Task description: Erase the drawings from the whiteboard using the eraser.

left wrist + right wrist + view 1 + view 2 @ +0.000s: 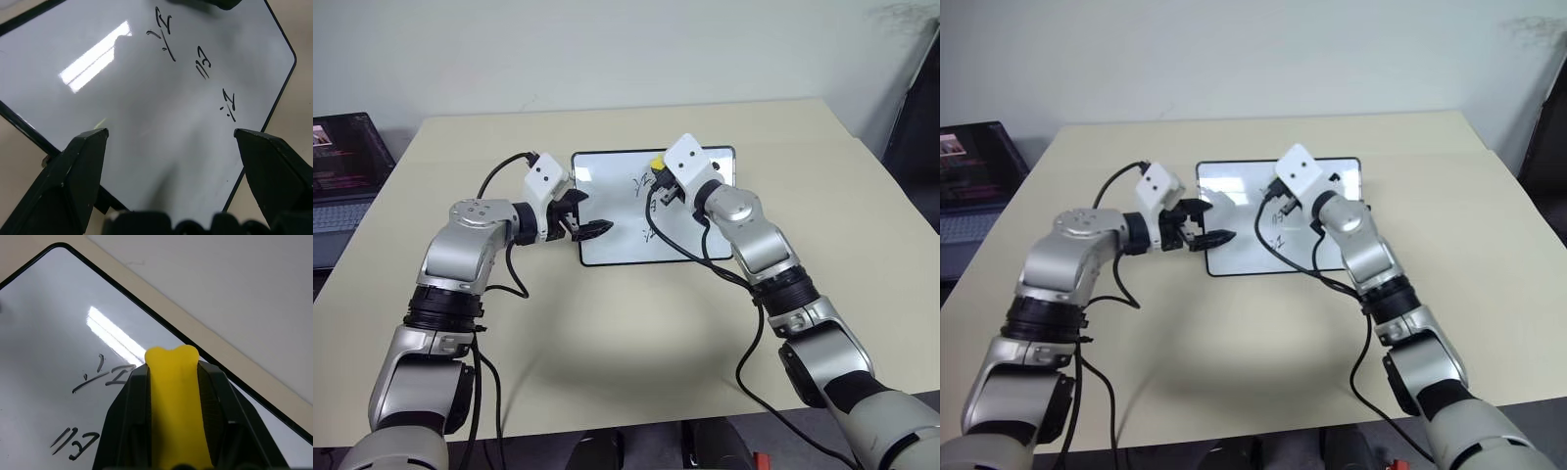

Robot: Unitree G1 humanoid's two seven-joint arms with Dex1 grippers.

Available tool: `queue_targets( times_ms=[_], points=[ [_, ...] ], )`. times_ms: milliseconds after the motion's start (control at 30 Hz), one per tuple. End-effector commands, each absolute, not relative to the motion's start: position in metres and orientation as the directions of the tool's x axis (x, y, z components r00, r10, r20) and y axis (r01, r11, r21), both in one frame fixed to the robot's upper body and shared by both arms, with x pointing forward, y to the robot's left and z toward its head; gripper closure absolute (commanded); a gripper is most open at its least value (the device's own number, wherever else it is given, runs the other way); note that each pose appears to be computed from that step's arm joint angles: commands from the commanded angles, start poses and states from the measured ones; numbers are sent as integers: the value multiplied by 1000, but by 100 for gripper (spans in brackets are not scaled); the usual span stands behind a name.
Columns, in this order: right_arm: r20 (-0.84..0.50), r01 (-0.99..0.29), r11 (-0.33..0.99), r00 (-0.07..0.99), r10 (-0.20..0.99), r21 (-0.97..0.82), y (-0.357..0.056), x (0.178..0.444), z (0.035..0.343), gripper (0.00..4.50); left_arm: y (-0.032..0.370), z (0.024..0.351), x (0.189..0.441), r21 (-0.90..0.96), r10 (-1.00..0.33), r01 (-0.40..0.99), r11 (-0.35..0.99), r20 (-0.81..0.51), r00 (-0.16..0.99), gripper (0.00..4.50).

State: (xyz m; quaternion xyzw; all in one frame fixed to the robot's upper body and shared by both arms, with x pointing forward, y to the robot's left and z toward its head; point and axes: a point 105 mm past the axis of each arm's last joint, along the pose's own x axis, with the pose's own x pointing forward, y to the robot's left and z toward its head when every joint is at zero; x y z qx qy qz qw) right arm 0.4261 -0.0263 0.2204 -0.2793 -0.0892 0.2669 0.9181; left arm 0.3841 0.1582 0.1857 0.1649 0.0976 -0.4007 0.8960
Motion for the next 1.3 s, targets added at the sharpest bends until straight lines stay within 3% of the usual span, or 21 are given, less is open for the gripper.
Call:
queue_targets(
  times_ms=[33, 333, 533, 667, 1067, 1300],
  points=[
    [57, -459, 671, 800, 597, -582, -10, 421, 236, 353, 161, 203, 388, 252, -681, 727, 639, -253, 687, 0],
    [-101, -604, 523, 707, 700, -602, 10, 404, 202, 353, 173, 205, 395, 282, -631, 676, 681, -244, 737, 0],
    [57, -401, 642, 820, 570, -653, -10, 425, 239, 353, 186, 204, 399, 290, -589, 636, 715, -241, 771, 0],
    [82, -363, 664, 838, 539, -654, -15, 430, 243, 353, 190, 202, 399, 286, -580, 630, 722, -246, 777, 0],
    [-153, -592, 488, 722, 675, -642, 13, 408, 191, 353, 193, 204, 399, 283, -574, 619, 732, -234, 785, 0],
    [-38, -439, 601, 826, 562, -668, -13, 429, 220, 353, 187, 201, 394, 277, -600, 649, 709, -246, 761, 0]
  ],
)
